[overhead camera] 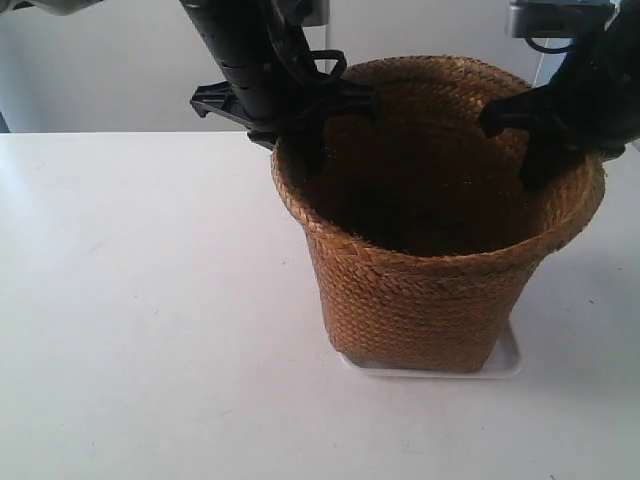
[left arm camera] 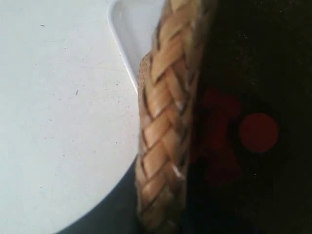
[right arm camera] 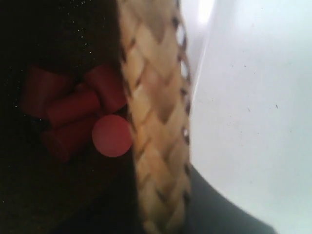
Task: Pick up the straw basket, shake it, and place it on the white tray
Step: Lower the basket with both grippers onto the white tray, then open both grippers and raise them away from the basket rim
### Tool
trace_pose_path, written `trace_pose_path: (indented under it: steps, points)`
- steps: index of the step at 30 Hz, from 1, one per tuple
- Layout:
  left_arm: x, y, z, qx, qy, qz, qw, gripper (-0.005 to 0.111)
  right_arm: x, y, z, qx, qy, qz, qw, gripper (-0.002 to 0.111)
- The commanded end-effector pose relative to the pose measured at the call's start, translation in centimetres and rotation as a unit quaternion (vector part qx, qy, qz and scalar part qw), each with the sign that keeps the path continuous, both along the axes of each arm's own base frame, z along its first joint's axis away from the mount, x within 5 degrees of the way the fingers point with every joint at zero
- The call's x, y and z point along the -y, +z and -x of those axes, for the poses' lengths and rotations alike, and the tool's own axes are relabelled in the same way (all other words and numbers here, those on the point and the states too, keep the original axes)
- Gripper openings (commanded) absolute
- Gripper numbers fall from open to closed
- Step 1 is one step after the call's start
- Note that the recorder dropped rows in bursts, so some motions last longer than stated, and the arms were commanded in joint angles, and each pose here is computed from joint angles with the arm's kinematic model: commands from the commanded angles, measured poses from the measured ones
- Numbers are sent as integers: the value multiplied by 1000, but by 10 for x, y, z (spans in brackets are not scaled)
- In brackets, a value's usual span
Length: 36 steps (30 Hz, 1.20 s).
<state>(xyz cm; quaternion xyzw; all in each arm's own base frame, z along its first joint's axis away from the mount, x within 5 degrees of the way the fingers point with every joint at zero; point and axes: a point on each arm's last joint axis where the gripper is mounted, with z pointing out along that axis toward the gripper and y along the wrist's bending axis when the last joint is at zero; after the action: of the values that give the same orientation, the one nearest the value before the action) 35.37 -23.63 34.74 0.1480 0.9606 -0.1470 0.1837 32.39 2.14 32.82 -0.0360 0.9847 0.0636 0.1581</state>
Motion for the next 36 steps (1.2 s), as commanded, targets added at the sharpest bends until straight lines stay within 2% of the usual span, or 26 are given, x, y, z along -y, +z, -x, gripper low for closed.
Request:
trace_pose_path:
  steps: [1,7,12,19,22,26,27,28,29,33,34,36]
  points:
    - [5,2,-1,-1,12,14,1000,0,6,11,-4,30,3,5,1000,0]
    - [7,-6,-7,-8,31,10,999,0,16,23,-10,52,-15,-3,999,0]
    - [7,-6,-8,-4,32,13,999,0,13,4,-19,12,-2,-21,1000,0]
    - [8,-4,-10,-1,56,30,998,0,12,-2,-26,18,-2,-24,1000,0]
    - [9,-5,-10,-1,58,31,998,0,12,-3,-28,24,-3,-25,999,7]
    - [9,-5,-10,-9,78,39,996,2,12,-1,-29,30,-4,-30,999,26]
    - [9,-5,-10,-12,85,41,995,9,11,0,-29,30,-4,-36,999,34]
    - [9,-5,-10,-13,88,42,995,14,11,0,-29,32,-4,-36,999,39]
    - [9,-5,-10,-14,91,43,995,26,10,0,-29,33,2,-35,999,44]
    - [8,-5,-9,-17,91,38,995,65,10,0,-30,38,4,-35,999,52]
    - [8,-5,-9,-17,91,37,995,71,10,1,-30,40,4,-34,999,59]
    - [5,-4,-9,-11,92,27,995,73,10,6,-27,48,4,-34,998,66]
